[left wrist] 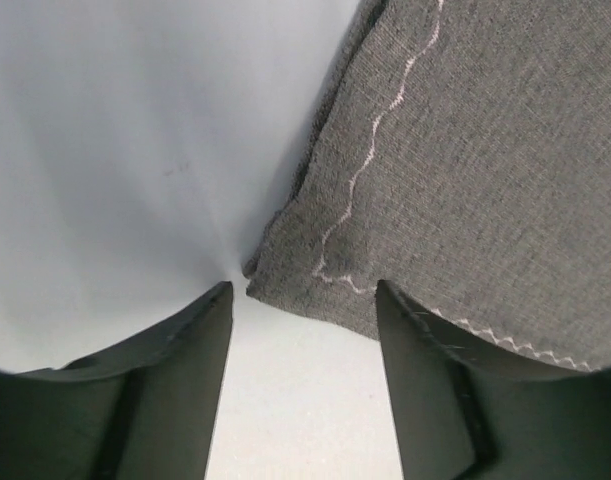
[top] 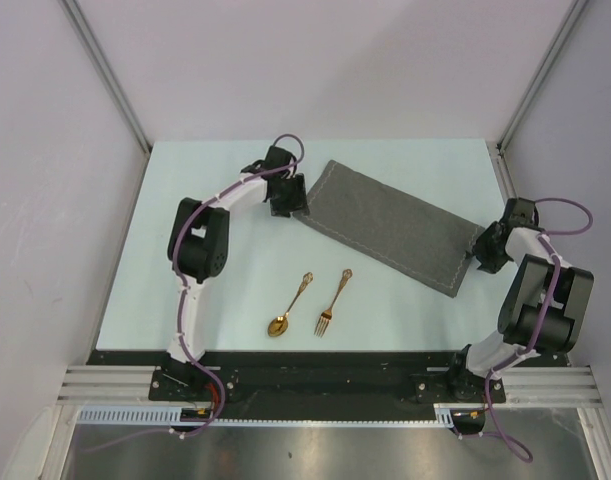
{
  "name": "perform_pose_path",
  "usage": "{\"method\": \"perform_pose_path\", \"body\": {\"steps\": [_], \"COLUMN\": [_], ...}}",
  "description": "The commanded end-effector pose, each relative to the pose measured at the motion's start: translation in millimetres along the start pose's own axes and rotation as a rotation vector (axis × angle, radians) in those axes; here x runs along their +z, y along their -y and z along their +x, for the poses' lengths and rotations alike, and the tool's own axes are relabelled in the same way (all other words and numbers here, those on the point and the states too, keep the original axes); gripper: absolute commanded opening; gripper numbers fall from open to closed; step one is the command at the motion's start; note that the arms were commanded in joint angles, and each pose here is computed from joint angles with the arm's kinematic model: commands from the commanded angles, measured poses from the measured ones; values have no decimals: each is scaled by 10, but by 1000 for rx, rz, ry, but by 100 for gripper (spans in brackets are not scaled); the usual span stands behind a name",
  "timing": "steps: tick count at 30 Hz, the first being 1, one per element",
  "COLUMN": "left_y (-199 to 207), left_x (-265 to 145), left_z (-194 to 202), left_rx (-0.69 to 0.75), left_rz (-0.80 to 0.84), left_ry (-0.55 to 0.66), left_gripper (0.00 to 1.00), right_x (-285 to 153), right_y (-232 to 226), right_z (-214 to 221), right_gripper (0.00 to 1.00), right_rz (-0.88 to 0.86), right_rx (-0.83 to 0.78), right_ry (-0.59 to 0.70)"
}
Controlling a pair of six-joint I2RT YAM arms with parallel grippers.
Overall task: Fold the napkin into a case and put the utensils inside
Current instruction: Pick up the rectangle-folded napkin from the center of the board.
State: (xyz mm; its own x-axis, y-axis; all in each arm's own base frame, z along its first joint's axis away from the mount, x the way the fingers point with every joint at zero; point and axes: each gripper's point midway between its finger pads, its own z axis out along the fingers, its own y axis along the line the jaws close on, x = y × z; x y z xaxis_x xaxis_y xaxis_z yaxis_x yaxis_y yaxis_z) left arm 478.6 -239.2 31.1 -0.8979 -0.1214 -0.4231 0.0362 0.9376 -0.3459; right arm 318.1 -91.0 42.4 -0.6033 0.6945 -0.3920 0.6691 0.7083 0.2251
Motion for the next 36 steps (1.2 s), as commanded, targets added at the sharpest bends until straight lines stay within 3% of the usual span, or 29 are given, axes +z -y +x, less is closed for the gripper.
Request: {"method": "perform_pose_path", "body": {"steps": [1,7,11,18,30,36], "left_y": [385,668,819,1004,1036,1046], "left_x": [-732,-1393,-1590,-1685,-1663,-1661], "left_z": [-411,-512,-481,-389,-383,-386], "left_rx": [-9,-6,-6,11,8,11], "left_rz": [110,227,292,352,364,368], "left_ry": [122,231,255,251,246,245], "left_gripper": [66,68,69,69,69,69], "right_x": [39,121,180,192,421,540], "right_y": [-93,-179,-136,-111,-183,-204], "right_z": [-240,-210,-133,-68,164,260], "right_gripper": [45,45,45,48,48,37], "right_rz": [15,102,160,220,179,163], "right_rx": [-38,-101,-107,-169,-179,-185], "right_ry": [80,71,46,48,-8,-42]}}
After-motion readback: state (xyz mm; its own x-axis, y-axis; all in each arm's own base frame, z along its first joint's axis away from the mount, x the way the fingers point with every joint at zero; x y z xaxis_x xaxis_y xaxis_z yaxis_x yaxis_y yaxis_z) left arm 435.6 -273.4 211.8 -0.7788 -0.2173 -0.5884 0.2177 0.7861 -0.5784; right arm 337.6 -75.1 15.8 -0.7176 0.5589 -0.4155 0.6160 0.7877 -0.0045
